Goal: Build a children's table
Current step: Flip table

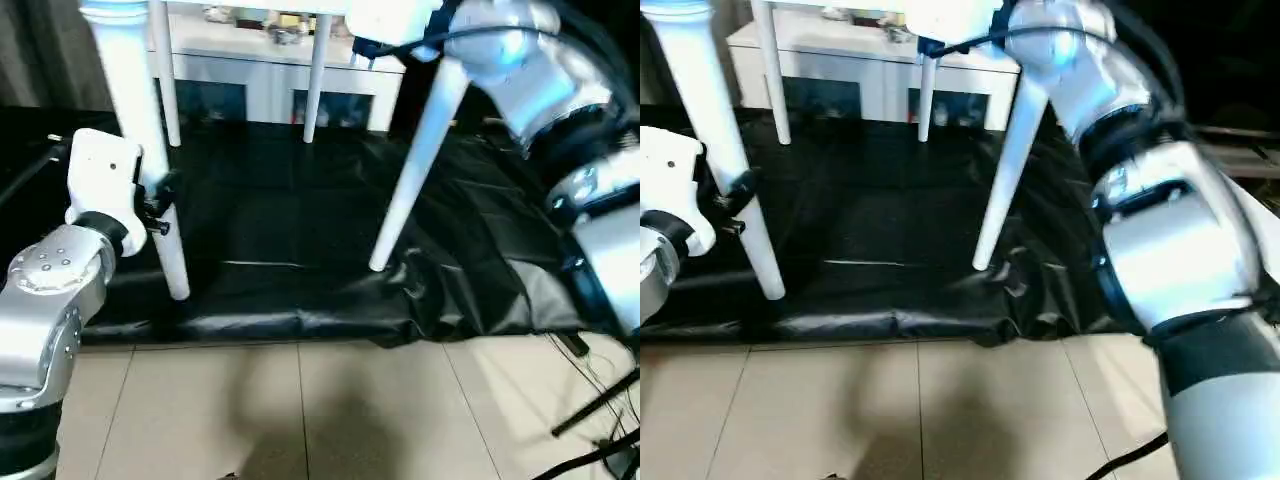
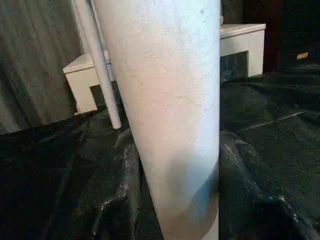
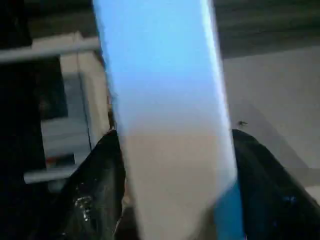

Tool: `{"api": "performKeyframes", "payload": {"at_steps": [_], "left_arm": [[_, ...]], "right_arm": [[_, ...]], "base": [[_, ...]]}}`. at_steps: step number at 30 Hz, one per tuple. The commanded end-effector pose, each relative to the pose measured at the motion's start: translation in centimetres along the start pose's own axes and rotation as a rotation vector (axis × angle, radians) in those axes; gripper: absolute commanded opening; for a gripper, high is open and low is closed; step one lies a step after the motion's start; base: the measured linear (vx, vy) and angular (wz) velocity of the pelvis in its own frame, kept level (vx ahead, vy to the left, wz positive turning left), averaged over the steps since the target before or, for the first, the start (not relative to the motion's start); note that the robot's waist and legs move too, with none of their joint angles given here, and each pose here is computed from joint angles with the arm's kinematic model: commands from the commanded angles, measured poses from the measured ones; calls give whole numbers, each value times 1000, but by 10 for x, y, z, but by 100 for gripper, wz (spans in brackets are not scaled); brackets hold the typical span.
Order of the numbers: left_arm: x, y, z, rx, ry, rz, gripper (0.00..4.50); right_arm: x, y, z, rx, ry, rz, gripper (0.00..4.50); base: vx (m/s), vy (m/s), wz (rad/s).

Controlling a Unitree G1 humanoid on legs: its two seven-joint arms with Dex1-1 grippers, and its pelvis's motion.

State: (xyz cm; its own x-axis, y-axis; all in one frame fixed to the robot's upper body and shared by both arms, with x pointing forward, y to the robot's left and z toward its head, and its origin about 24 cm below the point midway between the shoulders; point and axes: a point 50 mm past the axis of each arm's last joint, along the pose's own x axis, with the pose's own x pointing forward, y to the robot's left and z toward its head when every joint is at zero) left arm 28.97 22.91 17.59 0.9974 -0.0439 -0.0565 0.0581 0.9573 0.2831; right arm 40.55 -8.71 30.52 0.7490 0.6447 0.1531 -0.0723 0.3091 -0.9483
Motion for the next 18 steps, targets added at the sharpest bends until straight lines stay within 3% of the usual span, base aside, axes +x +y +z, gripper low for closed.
{"api": "performKeyframes", "payload": {"at_steps": [1,4,5,10,11,13,14,18], "left_arm": [[3,6,3,57,-5,36,191],[7,8,1,78,-10,45,190],[9,9,0,93,-14,52,190],[12,11,0,115,-15,63,190],[14,13,-1,133,-13,68,190],[16,15,-2,146,-9,74,190],[17,16,-2,162,-11,78,190],[20,20,-4,187,-12,91,190]], "right_arm": [[-9,22,-14,24,-1,35,324],[-16,21,-4,33,-136,-62,357],[-23,19,3,27,-222,-131,366],[-33,18,10,52,-315,-226,373],[-41,27,16,86,-382,-258,373],[-48,36,18,125,-422,-274,373],[-53,47,16,199,-426,-288,373],[-63,70,4,323,-355,-301,373]], "base": [[0,0,0],[-62,-78,6],[-24,-148,20],[27,-56,-8],[-65,-41,2],[-60,-27,3],[0,0,0],[-36,-5,-7]]}}
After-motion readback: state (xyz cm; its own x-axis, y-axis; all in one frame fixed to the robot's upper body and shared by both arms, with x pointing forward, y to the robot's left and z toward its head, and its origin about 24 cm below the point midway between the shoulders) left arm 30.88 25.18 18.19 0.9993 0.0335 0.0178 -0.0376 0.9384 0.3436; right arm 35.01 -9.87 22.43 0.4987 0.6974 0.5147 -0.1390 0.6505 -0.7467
